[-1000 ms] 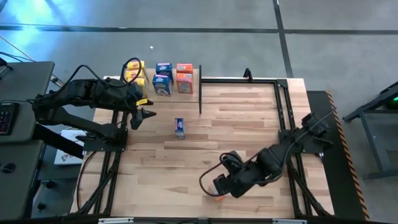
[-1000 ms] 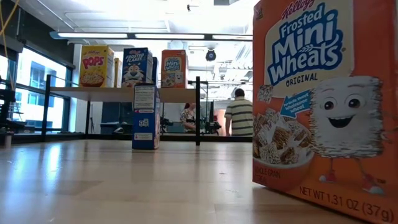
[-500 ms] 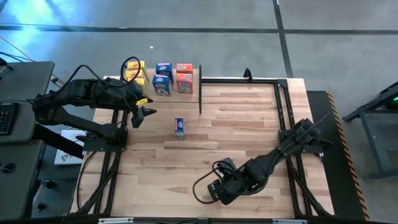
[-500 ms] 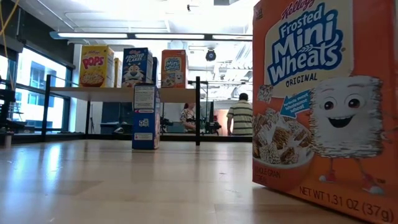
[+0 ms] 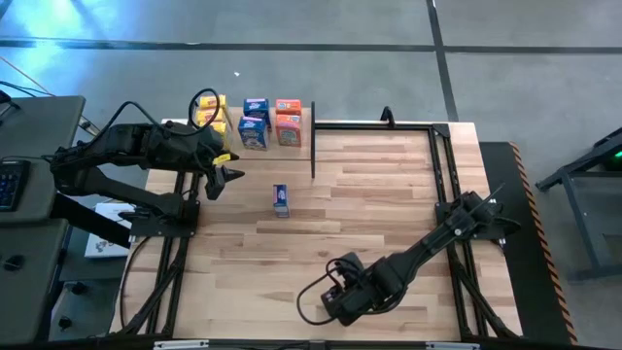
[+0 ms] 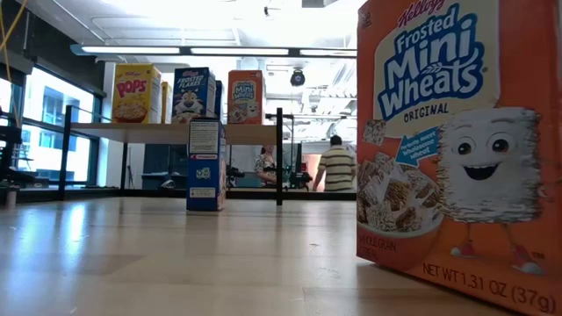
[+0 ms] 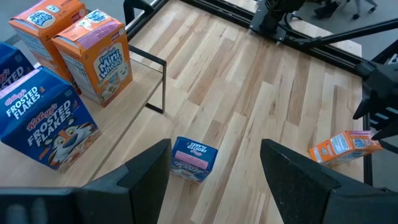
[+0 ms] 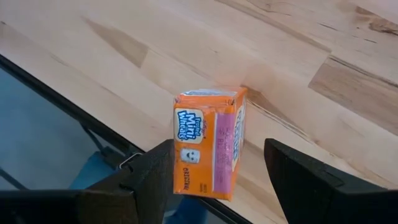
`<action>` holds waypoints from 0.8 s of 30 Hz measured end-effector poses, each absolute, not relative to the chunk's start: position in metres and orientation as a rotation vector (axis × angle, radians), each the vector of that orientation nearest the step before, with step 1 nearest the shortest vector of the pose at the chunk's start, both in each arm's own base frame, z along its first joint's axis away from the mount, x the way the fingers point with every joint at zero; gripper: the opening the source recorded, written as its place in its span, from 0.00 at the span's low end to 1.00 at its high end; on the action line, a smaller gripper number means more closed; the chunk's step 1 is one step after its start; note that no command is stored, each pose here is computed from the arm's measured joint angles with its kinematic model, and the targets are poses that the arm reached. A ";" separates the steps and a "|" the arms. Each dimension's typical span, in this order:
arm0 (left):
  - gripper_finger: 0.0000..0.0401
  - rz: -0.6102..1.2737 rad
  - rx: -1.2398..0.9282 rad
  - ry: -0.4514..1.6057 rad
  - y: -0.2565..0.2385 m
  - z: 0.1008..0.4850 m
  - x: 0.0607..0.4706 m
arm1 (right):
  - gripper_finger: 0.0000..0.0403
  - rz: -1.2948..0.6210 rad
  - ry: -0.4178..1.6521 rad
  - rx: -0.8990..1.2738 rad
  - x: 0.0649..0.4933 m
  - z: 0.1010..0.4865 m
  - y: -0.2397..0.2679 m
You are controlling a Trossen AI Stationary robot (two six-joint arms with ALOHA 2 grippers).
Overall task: Stack cereal on shelf
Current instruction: Put the orange cereal box on the shelf aligned with the other orange cereal boxes
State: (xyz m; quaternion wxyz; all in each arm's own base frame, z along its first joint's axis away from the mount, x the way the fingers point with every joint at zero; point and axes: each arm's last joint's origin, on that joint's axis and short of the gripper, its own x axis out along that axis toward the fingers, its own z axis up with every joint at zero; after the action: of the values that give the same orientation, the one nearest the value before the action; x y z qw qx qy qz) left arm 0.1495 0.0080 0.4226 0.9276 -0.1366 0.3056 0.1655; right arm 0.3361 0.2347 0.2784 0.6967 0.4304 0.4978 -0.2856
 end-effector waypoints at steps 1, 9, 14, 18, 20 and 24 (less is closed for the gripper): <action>0.60 0.339 -0.280 0.626 0.008 0.423 0.149 | 0.60 -0.638 1.113 0.957 0.336 0.277 0.235; 0.60 0.343 -0.279 0.626 0.008 0.423 0.149 | 0.60 -0.627 1.083 0.952 0.334 0.276 0.244; 0.60 0.343 -0.280 0.626 0.008 0.423 0.149 | 0.60 -0.618 1.099 0.942 0.333 0.274 0.246; 0.60 0.343 -0.280 0.626 0.008 0.423 0.150 | 0.60 -0.593 1.123 0.911 0.332 0.274 0.246; 0.60 0.343 -0.280 0.625 0.008 0.423 0.150 | 0.60 -0.572 1.149 0.898 0.332 0.274 0.246; 0.60 0.343 -0.281 0.626 0.008 0.423 0.149 | 0.60 -0.558 1.167 0.880 0.332 0.274 0.245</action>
State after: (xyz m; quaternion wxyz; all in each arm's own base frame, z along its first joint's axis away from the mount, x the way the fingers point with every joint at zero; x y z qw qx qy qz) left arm 0.1495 0.0081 0.4226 0.9274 -0.1369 0.3052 0.1674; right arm 0.3319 0.2453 0.2737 0.7093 0.3963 0.5259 -0.2514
